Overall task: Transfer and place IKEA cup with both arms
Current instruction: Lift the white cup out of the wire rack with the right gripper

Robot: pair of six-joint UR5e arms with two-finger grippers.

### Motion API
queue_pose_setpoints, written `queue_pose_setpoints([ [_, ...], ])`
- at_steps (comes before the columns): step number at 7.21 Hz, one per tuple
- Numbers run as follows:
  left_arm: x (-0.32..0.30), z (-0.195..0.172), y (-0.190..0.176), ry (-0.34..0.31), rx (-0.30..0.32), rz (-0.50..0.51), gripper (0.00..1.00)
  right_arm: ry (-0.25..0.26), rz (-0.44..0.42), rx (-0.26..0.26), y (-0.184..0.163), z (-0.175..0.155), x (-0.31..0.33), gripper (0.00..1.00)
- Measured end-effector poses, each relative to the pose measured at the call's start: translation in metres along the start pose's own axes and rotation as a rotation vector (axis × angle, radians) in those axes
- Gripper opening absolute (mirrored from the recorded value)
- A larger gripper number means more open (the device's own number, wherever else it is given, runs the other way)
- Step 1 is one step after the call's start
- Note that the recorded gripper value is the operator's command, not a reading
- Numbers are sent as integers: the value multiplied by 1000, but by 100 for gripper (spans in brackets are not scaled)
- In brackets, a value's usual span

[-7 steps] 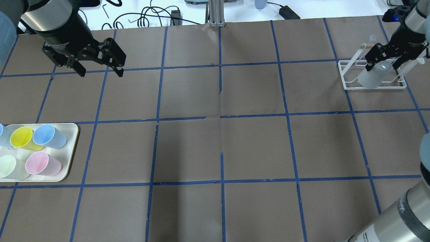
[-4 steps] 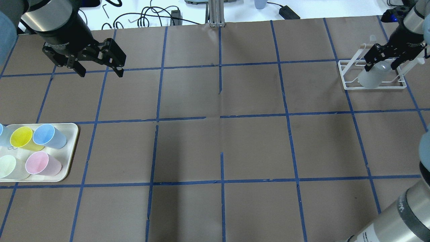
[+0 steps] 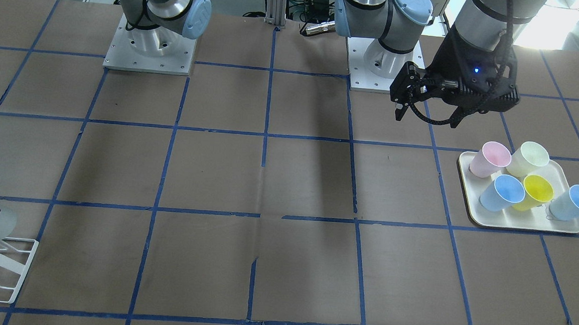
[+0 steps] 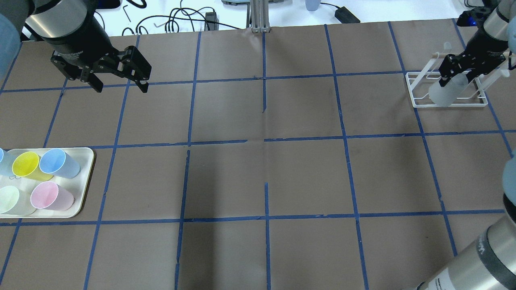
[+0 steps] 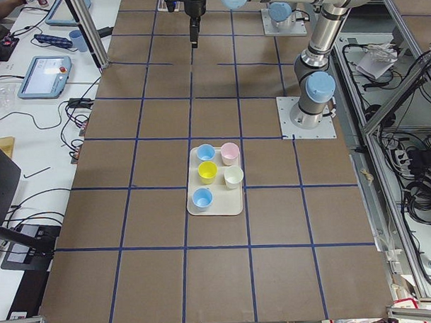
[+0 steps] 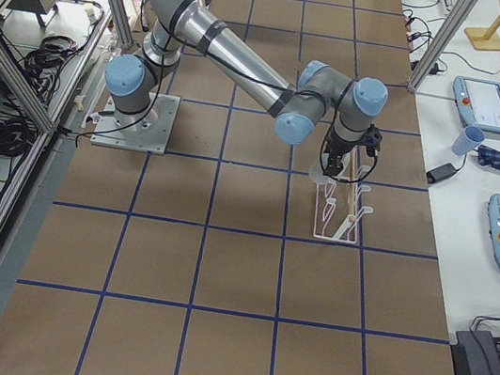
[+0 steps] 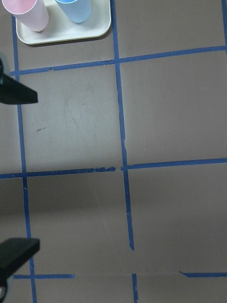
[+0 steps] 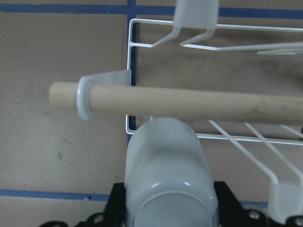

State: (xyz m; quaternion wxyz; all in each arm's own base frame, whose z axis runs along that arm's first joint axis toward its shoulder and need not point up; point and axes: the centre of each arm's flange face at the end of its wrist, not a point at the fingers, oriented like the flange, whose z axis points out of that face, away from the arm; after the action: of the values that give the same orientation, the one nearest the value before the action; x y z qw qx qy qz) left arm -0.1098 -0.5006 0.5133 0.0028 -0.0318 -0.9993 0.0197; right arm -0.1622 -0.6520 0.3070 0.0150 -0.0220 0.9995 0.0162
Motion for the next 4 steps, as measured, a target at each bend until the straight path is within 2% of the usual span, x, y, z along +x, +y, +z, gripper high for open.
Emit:
queue_pose_setpoints([
  [4, 0, -1, 0, 0, 1, 0, 100, 7, -4, 14, -1, -13, -2, 40],
])
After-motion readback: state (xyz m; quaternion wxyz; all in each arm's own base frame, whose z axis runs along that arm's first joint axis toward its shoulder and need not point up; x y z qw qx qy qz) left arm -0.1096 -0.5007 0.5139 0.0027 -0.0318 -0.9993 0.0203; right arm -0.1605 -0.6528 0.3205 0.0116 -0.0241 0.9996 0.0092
